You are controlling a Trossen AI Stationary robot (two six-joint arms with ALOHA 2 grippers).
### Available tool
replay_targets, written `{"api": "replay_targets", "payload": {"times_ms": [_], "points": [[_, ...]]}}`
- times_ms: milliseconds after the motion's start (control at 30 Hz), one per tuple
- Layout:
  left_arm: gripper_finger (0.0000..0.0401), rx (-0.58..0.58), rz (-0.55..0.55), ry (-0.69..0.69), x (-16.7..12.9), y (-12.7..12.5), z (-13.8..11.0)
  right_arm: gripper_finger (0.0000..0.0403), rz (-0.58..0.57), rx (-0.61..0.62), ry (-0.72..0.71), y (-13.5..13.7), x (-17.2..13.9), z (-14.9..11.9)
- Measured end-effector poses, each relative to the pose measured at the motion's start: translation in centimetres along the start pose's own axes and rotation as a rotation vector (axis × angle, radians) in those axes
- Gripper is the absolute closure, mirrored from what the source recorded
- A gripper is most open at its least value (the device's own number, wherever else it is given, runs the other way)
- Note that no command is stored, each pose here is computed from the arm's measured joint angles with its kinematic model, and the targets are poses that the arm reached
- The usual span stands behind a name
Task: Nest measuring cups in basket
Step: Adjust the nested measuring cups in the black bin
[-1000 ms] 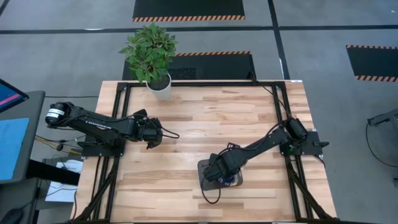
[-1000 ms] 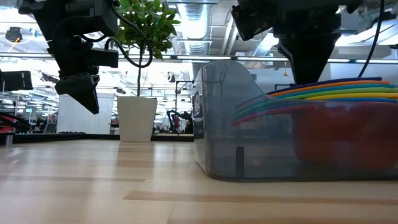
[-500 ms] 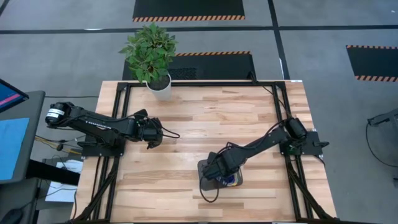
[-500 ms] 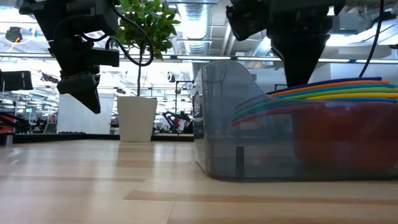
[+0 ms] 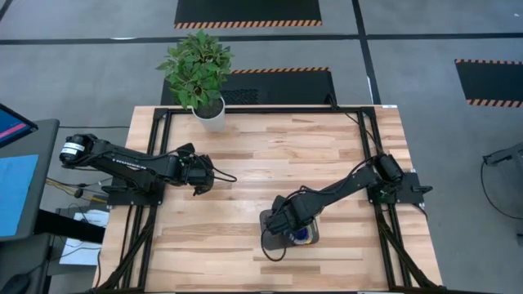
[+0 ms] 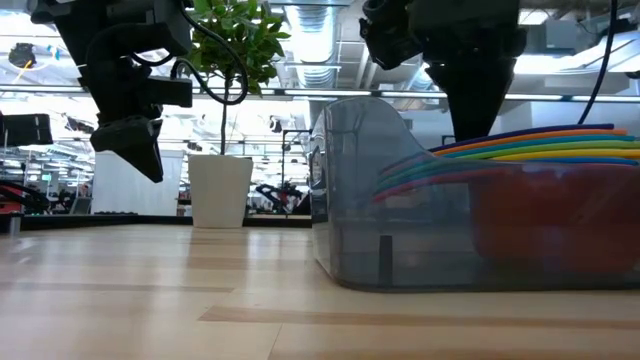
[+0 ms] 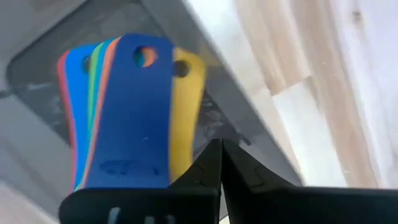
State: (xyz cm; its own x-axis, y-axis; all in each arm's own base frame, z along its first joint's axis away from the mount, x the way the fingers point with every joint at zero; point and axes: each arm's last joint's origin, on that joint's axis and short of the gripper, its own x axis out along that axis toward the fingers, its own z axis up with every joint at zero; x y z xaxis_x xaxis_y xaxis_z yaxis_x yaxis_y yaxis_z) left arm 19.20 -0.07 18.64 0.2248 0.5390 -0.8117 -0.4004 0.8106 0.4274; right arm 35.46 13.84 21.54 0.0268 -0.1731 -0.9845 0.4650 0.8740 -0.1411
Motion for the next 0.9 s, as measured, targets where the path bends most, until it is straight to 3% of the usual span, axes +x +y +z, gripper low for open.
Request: {"api": "replay_targets", "payload": {"times_ms": [200, 467, 567, 767, 900], "points": [[0.0309, 0.01, 0.0, 0.0, 0.0, 0.0, 0.0, 0.0397, 0.035, -0.05, -0.014, 0.3, 0.0, 0.2], [0.0309, 0.01, 0.0, 0.0, 0.0, 0.0, 0.0, 0.0376, 0.132, -0.165, -0.045, 1.0, -0.1, 0.7], [0.0309, 0.01, 0.0, 0.0, 0.0, 0.0, 0.0, 0.0386, 0.122, -0.156, -0.056, 1.0, -0.1, 0.7], [0.0309, 0.011, 0.0, 0.0, 0.0, 0.0, 0.0, 0.0393, -0.016, -0.057, -0.023, -0.2, 0.0, 0.3], [0.0309, 0.011, 0.0, 0.0, 0.0, 0.0, 0.0, 0.0376, 0.022, -0.06, 0.051, 0.0, 1.2, 0.4]]}}
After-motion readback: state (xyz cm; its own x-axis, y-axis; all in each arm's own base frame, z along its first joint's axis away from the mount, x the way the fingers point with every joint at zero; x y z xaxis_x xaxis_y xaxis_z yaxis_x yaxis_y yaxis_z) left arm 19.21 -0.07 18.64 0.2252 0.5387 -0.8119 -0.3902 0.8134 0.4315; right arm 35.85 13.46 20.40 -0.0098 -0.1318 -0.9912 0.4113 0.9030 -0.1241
